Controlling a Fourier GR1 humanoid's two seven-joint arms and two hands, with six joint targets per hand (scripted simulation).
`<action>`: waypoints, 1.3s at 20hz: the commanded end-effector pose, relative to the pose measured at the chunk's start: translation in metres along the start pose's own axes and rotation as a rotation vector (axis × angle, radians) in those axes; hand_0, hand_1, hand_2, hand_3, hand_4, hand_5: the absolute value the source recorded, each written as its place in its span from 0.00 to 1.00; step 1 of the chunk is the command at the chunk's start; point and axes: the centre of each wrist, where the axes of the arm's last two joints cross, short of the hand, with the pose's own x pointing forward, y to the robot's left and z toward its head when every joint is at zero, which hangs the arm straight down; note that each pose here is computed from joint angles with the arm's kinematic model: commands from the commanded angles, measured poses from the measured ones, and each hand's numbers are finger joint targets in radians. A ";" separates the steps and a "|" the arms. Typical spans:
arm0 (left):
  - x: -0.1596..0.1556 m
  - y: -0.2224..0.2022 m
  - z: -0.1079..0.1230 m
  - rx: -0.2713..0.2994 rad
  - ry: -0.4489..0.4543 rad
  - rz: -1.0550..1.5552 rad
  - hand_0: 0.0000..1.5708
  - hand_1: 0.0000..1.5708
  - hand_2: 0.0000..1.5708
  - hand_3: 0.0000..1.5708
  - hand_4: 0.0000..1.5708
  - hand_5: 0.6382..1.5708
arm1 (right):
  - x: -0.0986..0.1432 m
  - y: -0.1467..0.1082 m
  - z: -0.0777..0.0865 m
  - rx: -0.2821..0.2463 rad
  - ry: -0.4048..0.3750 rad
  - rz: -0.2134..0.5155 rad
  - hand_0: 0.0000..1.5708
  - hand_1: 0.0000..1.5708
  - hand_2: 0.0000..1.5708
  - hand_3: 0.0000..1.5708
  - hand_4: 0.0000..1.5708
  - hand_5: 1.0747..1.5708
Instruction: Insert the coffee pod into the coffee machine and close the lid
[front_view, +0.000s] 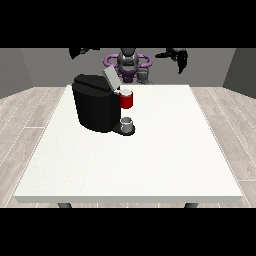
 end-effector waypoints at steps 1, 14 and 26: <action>-0.004 -0.012 0.006 -0.013 -0.018 0.059 0.00 0.00 0.00 0.00 0.02 1.00 | 0.021 0.008 -0.012 0.068 -0.050 -0.001 0.00 0.00 0.00 0.00 0.00 1.00; 0.022 0.001 0.028 0.007 -0.118 0.073 0.00 0.00 0.00 0.00 0.00 1.00 | 0.055 0.035 -0.043 0.173 -0.168 0.072 0.00 0.00 0.00 0.00 0.08 1.00; 0.057 -0.006 0.045 0.039 -0.156 0.060 0.00 0.00 0.00 0.00 0.00 1.00 | 0.034 0.037 -0.061 0.200 -0.129 0.013 0.00 0.00 0.00 0.00 0.00 1.00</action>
